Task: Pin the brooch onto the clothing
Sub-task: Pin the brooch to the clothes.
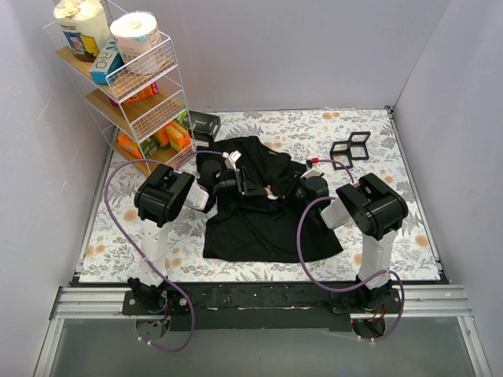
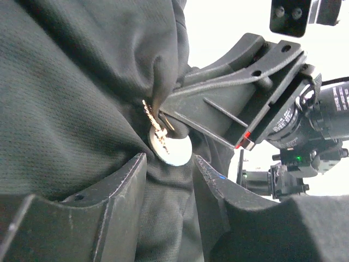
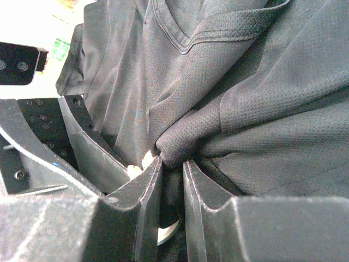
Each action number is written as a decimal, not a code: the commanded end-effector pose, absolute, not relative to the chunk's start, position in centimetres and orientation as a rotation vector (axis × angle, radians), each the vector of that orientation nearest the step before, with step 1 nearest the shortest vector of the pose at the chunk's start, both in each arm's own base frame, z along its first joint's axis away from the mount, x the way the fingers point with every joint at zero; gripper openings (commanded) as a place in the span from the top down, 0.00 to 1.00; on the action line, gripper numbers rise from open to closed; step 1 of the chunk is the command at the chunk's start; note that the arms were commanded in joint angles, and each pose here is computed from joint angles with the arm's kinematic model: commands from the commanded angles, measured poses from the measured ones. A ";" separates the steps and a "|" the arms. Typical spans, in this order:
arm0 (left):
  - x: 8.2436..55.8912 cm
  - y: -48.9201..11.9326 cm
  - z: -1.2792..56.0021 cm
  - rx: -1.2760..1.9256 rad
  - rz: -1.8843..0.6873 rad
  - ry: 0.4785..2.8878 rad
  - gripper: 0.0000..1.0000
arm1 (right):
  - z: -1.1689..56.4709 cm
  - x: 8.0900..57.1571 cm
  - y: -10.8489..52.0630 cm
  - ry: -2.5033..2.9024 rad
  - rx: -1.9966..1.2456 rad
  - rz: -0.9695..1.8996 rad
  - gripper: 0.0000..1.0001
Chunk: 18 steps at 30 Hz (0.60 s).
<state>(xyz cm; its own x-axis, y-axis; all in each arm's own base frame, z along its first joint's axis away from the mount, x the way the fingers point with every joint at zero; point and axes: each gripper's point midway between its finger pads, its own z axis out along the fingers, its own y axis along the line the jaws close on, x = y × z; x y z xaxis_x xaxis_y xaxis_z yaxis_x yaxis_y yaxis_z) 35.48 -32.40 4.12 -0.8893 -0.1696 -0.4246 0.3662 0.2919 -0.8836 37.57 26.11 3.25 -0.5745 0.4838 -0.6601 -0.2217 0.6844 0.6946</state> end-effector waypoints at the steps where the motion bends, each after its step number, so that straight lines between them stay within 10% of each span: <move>1: 37.2 -31.1 1.4 0.024 -1.450 2.212 0.60 | 4.1 37.4 26.1 1.941 0.199 0.963 0.73; 18: 36.1 -33.3 0.3 0.062 -1.451 2.252 0.68 | 4.0 37.3 26.8 1.948 0.192 0.967 0.73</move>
<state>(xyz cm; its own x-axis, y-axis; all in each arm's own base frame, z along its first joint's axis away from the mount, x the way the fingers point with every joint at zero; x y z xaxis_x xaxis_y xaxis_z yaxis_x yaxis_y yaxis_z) 37.26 -33.24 3.59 -0.8644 -0.2352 -0.4444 0.3416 0.3739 -0.8623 37.34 26.43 3.25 -0.5772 0.4805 -0.6603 -0.2255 0.6834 0.6944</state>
